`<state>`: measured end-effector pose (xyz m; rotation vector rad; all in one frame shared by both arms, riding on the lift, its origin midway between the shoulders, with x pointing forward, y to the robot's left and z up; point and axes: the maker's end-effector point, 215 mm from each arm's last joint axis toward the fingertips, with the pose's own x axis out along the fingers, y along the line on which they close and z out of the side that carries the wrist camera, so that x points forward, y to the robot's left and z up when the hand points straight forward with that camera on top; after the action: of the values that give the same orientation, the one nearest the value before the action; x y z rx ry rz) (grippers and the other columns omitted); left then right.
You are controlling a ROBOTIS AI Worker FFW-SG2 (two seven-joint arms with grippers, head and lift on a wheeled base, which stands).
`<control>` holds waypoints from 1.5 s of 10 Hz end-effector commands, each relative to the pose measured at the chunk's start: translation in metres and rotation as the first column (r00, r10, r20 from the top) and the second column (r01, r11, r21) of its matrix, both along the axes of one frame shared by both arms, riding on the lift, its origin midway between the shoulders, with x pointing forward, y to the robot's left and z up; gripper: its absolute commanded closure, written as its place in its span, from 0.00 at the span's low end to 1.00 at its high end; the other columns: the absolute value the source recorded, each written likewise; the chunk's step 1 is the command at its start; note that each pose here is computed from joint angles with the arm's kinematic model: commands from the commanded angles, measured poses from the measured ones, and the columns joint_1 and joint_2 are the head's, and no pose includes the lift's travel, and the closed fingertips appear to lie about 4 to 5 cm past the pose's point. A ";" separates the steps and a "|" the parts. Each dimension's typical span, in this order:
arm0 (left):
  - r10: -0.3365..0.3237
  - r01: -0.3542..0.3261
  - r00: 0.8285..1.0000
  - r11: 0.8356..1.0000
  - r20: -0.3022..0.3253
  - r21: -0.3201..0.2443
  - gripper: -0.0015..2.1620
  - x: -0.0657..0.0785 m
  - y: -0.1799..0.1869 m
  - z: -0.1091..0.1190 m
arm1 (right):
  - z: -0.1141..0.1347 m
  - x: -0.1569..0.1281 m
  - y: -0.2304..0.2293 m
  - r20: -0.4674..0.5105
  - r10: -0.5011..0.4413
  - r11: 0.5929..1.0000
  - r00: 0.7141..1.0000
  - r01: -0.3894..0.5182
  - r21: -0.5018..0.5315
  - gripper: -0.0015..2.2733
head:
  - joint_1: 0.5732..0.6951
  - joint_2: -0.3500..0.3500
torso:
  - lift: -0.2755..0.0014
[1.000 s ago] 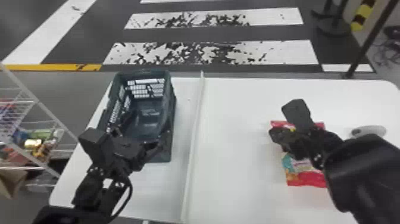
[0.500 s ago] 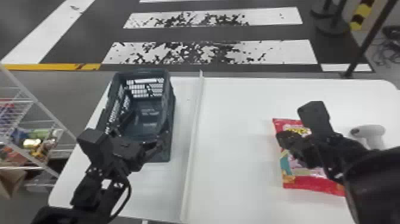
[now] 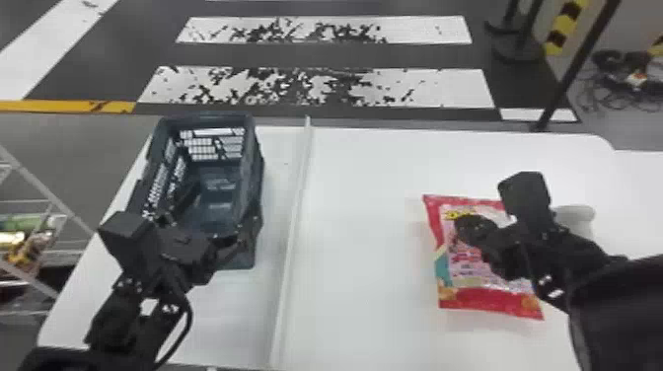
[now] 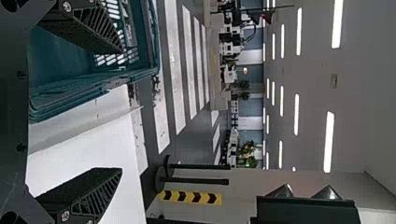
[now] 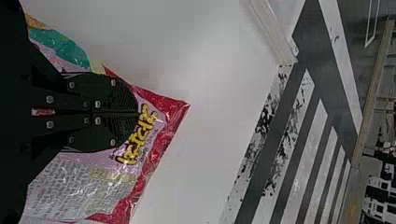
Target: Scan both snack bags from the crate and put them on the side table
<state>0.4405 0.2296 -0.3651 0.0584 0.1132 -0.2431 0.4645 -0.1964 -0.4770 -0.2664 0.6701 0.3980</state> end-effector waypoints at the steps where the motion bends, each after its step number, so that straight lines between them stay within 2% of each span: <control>1: 0.005 -0.005 1.000 1.000 -0.005 0.009 0.05 -0.005 0.006 -0.001 | -0.018 0.018 -0.001 -0.025 0.000 1.000 1.000 -0.001 -0.014 0.99 | 1.00 0.56 | 0.68; 4: 0.006 -0.006 1.000 1.000 -0.006 0.010 0.05 -0.006 0.008 -0.001 | -0.068 0.021 0.005 -0.095 0.031 0.998 0.995 -0.036 -0.054 0.99 | 1.00 0.57 | 0.68; 5: 0.006 -0.006 1.000 1.000 -0.001 0.010 0.05 -0.005 0.008 0.001 | -0.066 0.023 0.009 -0.075 0.039 0.998 0.996 -0.042 -0.044 0.99 | 1.00 0.58 | 0.68; 6: 0.006 -0.006 1.000 1.000 0.002 0.012 0.05 -0.004 0.008 0.003 | -0.051 0.028 0.010 -0.039 0.035 0.999 0.999 -0.036 -0.031 0.99 | 1.00 0.58 | 0.68; 8: 0.006 -0.006 1.000 1.000 0.002 0.012 0.05 -0.004 0.008 0.003 | -0.004 0.034 0.012 0.045 0.025 1.000 0.999 -0.025 0.005 0.99 | 1.00 0.59 | 0.68; 10: 0.008 -0.008 1.000 1.000 0.002 0.011 0.05 -0.003 0.008 0.003 | 0.022 0.030 0.008 0.084 0.009 1.000 0.996 -0.010 0.017 0.99 | 1.00 0.59 | 0.68; 11: 0.008 -0.008 1.000 1.000 0.000 0.011 0.05 -0.004 0.008 0.002 | 0.023 0.022 -0.003 0.071 -0.015 1.000 0.997 0.013 0.022 0.99 | 1.00 0.59 | 0.68; 12: 0.010 -0.010 1.000 1.000 -0.001 0.012 0.05 -0.004 0.009 0.001 | 0.019 0.003 -0.002 0.022 -0.009 0.998 1.000 0.007 0.058 0.99 | 1.00 0.58 | 0.68; 14: 0.008 -0.008 1.000 1.000 -0.003 0.007 0.05 -0.002 0.008 -0.001 | 0.010 -0.047 0.031 -0.027 0.073 0.989 0.997 -0.069 0.128 0.99 | 1.00 0.59 | 0.68; 15: 0.008 -0.008 1.000 1.000 -0.004 0.003 0.05 -0.002 0.006 -0.001 | 0.007 -0.063 0.051 -0.043 0.116 0.981 0.992 -0.108 0.158 0.99 | 1.00 0.62 | 0.68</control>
<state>0.4385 0.2366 -0.3659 0.0629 0.1173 -0.2342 0.4116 -0.1557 -0.4681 -0.1543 0.6689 0.5414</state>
